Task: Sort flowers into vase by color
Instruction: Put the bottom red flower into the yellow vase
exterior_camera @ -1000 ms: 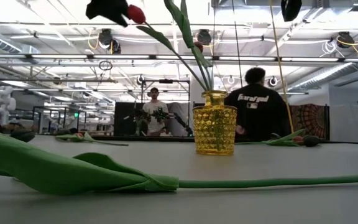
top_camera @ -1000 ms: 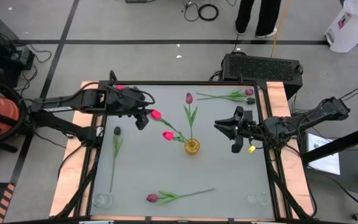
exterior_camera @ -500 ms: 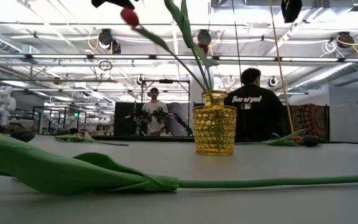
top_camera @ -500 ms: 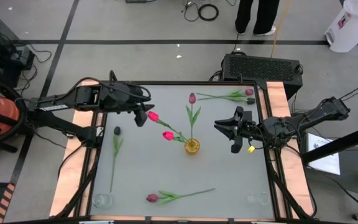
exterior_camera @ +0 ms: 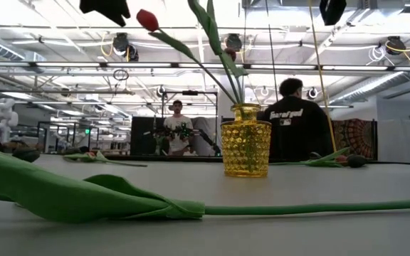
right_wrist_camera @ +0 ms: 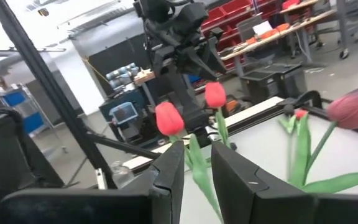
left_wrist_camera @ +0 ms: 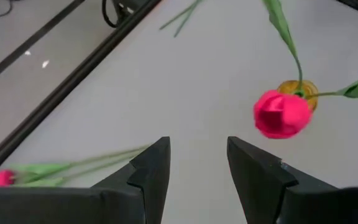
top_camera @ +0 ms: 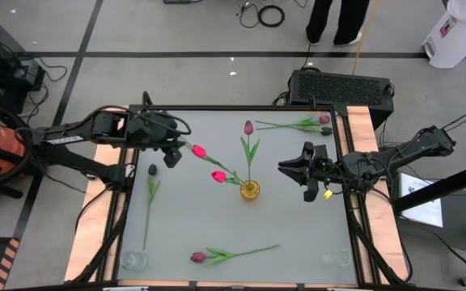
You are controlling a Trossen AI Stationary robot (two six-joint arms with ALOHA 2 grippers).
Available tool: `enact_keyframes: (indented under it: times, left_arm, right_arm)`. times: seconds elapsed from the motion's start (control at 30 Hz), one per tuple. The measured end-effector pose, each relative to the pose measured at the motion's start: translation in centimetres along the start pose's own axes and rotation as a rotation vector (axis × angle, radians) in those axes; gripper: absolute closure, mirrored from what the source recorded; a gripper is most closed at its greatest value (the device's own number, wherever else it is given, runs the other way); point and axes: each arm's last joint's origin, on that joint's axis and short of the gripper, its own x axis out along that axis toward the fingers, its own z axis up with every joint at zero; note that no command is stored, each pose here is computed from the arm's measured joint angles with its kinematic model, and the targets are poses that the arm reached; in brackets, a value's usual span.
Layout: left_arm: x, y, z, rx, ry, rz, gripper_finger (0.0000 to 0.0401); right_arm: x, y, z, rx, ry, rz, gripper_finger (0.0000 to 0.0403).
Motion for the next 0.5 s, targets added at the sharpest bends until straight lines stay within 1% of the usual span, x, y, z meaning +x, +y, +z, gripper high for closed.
enact_keyframes:
  times: [0.2,0.3,0.5]
  left_arm:
    - [-1.9,0.8,-0.6,-0.083,-0.038,-0.024,0.0235]
    - [-2.7,0.8,-1.0,-0.098,-0.052,-0.053,0.0235]
    - [-3.3,-0.5,-1.7,-0.050,-0.014,-0.170,0.0235]
  right_arm:
    - [0.0,0.2,-0.1,0.047,0.041,0.073,0.0330]
    - [0.0,0.2,-0.3,0.077,0.070,0.093,0.0330]
    - [0.0,0.3,-0.4,0.106,0.096,0.125,0.0330]
